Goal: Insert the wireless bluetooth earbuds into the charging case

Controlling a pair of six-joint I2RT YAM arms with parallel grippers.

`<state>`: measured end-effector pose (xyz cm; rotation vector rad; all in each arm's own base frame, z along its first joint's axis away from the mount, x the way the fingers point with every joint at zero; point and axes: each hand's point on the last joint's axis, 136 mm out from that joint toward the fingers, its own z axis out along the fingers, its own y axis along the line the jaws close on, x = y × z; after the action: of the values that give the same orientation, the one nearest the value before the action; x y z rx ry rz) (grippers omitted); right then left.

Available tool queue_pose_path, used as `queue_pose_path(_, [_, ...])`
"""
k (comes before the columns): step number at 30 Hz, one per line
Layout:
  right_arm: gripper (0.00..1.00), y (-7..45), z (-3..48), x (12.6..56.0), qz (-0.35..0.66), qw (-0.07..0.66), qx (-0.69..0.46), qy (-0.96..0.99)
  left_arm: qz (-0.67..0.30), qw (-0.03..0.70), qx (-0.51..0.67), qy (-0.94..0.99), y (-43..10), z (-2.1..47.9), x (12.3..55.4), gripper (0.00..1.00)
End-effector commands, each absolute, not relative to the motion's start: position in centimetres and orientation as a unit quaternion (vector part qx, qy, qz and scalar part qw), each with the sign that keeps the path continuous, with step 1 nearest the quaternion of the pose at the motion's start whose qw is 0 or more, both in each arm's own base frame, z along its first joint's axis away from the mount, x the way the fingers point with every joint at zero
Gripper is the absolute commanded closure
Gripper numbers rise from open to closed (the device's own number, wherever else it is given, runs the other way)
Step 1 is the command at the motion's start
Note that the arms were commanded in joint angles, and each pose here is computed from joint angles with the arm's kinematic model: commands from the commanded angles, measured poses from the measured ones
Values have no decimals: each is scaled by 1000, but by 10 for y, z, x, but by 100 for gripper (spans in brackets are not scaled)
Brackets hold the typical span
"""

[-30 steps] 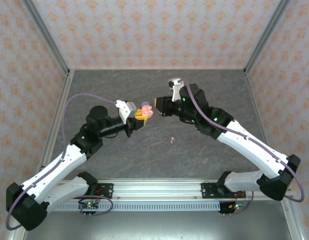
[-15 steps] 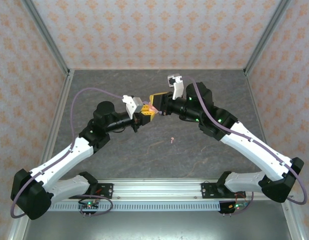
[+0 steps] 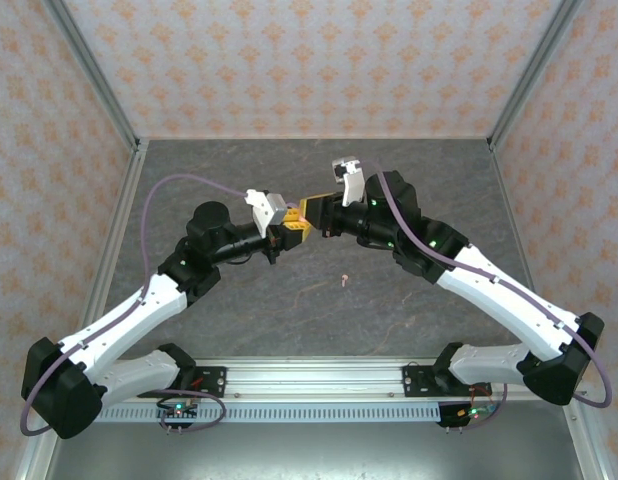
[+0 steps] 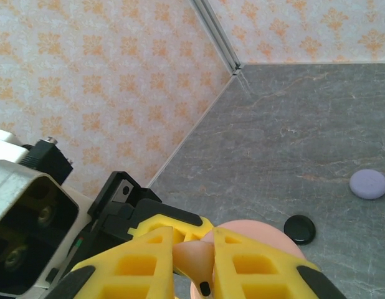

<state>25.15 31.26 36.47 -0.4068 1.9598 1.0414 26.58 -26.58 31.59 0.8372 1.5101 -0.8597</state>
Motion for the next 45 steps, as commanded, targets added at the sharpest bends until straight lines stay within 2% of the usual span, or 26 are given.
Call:
queue_pose_path(1, [82, 309, 364, 251, 415, 435, -153, 784, -368, 599, 360, 614, -269, 344, 264, 100])
queue_pose_path(39, [82, 308, 346, 252, 402, 424, -153, 797, -363, 598, 358, 618, -268, 344, 263, 100])
queue_pose_path(45, [82, 303, 357, 248, 410, 436, -151, 787, -363, 597, 357, 621, -268, 342, 264, 100])
